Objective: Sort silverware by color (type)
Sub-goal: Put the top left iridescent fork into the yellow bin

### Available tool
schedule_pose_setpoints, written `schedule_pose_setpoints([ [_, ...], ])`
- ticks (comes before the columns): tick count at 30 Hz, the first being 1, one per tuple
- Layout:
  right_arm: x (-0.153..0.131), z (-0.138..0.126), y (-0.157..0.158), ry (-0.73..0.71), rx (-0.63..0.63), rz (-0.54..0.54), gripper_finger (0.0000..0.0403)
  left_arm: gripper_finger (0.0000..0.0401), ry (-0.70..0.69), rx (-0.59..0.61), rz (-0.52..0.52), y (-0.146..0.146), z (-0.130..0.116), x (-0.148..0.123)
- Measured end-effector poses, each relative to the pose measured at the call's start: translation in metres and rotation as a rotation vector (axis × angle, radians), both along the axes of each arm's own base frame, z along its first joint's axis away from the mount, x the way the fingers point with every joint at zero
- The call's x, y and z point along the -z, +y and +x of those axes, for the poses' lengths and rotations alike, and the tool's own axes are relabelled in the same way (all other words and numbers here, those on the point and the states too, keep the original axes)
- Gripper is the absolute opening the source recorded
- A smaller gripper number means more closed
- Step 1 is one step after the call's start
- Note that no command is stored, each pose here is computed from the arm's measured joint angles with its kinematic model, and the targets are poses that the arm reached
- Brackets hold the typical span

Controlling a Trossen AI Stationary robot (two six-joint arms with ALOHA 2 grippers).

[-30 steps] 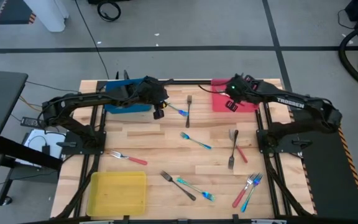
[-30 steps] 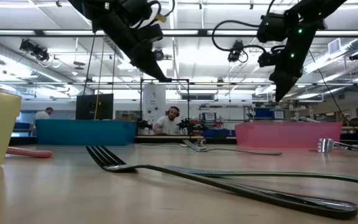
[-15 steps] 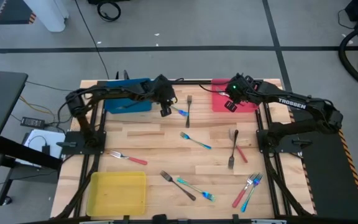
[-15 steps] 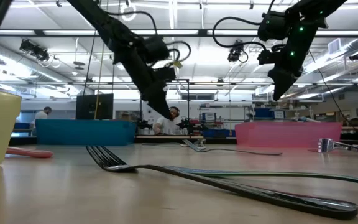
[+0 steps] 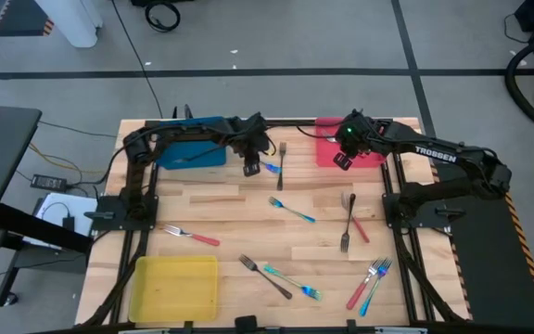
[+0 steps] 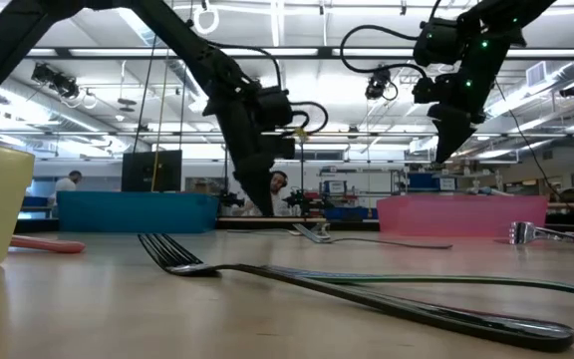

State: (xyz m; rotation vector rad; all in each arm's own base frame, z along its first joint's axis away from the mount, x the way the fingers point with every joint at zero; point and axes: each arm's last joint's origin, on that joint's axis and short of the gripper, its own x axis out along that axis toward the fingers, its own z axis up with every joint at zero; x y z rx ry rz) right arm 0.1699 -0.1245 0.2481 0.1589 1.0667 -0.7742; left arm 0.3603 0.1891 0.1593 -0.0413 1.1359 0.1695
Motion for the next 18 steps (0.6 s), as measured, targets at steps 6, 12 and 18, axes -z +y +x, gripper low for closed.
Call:
schedule_pose_setpoints([
  [6, 0.000, 0.000, 0.001, -0.001, -0.004, 0.004, 0.0103, 0.0130, 0.033, -0.001, -0.016, 0.003, 0.000, 0.015],
  [12, 0.000, 0.001, 0.001, -0.010, 0.006, 0.012, 0.0103, 0.0130, 0.040, 0.056, 0.023, 0.007, 0.002, 0.021],
  [18, 0.000, 0.001, 0.002, -0.011, 0.004, 0.014, 0.0103, 0.0130, 0.041, 0.082, 0.039, 0.007, 0.002, 0.021],
])
